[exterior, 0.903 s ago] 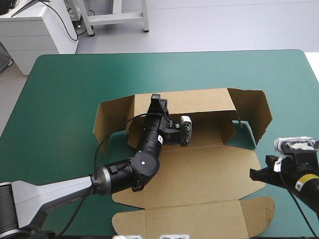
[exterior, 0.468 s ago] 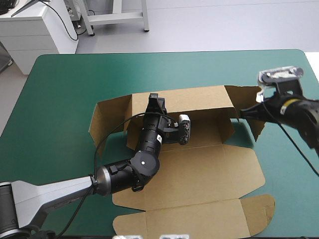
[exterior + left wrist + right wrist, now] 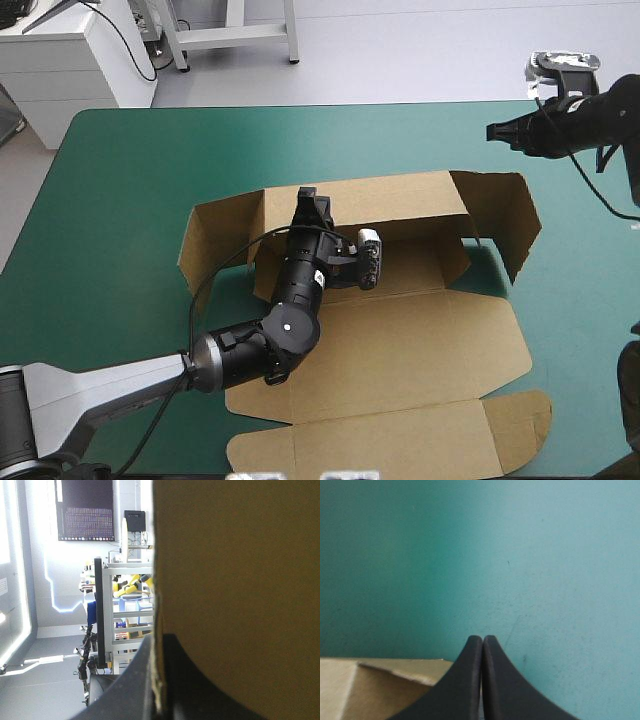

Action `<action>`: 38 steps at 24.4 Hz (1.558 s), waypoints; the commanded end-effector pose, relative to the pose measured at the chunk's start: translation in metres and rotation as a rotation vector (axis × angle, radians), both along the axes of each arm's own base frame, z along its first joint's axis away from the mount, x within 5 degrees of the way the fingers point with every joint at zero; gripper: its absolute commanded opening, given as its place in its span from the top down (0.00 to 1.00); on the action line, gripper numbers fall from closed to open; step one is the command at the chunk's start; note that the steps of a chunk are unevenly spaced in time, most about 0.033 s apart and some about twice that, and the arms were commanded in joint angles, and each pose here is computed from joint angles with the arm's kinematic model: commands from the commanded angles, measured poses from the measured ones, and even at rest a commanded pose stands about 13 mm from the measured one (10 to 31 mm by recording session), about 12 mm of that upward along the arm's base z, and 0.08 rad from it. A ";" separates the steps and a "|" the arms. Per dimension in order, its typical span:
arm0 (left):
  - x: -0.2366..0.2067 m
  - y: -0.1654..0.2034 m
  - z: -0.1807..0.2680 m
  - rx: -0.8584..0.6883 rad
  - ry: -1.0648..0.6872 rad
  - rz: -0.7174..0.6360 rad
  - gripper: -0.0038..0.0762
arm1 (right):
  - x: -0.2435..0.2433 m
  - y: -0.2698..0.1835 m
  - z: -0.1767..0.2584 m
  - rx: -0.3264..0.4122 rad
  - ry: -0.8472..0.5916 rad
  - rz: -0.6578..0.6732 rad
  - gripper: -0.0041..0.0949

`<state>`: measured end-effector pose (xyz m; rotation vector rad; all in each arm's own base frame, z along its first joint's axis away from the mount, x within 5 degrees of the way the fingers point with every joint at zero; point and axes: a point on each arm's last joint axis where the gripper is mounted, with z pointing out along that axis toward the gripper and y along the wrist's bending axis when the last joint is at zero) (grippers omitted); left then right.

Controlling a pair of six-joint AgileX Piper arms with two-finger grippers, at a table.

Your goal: Fold the box

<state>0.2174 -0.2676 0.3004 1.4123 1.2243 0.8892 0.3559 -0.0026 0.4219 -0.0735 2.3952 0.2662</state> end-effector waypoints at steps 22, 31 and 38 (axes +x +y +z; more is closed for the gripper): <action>-0.003 0.006 0.030 -0.040 -0.116 0.007 0.96 | -0.061 0.003 -0.083 -0.011 -0.009 0.116 0.98; -0.003 0.006 0.029 -0.040 -0.114 0.003 0.96 | -0.089 0.005 -0.119 -0.108 -0.265 0.151 0.98; -0.003 0.006 0.029 -0.041 -0.112 0.003 0.96 | -0.096 0.016 -0.123 -0.138 -0.239 0.363 0.79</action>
